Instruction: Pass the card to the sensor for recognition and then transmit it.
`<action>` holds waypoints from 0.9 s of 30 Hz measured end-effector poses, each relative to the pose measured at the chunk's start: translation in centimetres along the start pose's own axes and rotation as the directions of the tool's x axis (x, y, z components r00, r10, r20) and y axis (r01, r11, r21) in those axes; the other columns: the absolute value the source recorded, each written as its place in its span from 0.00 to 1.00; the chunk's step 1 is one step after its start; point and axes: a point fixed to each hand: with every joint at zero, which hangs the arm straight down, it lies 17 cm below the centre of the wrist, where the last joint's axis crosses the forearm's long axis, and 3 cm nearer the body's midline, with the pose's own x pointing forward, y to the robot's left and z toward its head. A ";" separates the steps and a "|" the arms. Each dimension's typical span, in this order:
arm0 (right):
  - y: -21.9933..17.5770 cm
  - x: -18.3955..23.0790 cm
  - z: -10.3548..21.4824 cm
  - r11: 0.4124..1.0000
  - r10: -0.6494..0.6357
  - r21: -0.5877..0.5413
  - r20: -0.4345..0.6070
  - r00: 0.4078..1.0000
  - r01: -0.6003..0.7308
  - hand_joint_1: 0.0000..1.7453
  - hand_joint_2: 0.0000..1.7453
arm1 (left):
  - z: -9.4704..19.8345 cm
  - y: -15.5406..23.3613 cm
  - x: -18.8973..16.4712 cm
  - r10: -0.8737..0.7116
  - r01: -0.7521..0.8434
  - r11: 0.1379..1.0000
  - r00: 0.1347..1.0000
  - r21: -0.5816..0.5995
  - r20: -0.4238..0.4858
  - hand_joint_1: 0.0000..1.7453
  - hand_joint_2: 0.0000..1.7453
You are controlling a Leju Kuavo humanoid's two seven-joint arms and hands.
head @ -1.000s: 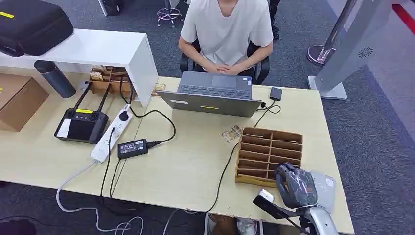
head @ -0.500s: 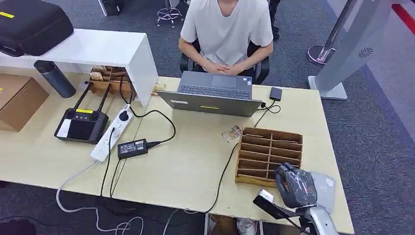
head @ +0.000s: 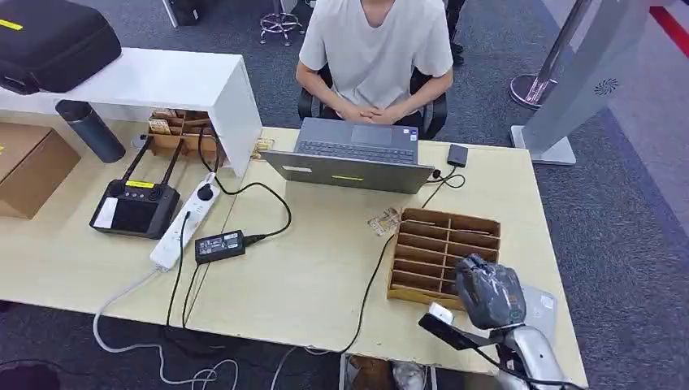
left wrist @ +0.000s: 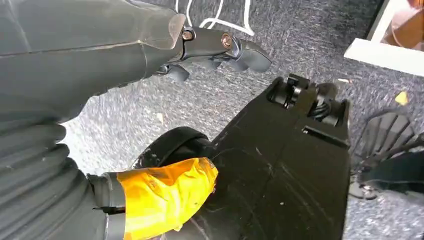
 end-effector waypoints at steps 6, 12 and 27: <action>-11.9 2.3 -11.5 0.952 0.175 -0.285 0.219 0.960 -0.109 0.88 1.00 | 0.2 -1.1 1.4 -0.282 0.286 0.954 0.958 -0.089 0.054 0.00 1.00; -21.6 6.3 -19.2 0.885 0.255 -0.450 0.259 0.932 -0.117 0.88 1.00 | 0.3 -1.8 3.9 -0.451 0.460 0.882 0.887 -0.100 0.100 0.00 1.00; -24.5 8.4 -20.8 0.858 0.291 -0.501 0.290 0.912 -0.114 0.88 1.00 | 0.4 -2.2 4.2 -0.562 0.575 0.810 0.817 -0.112 0.128 0.00 1.00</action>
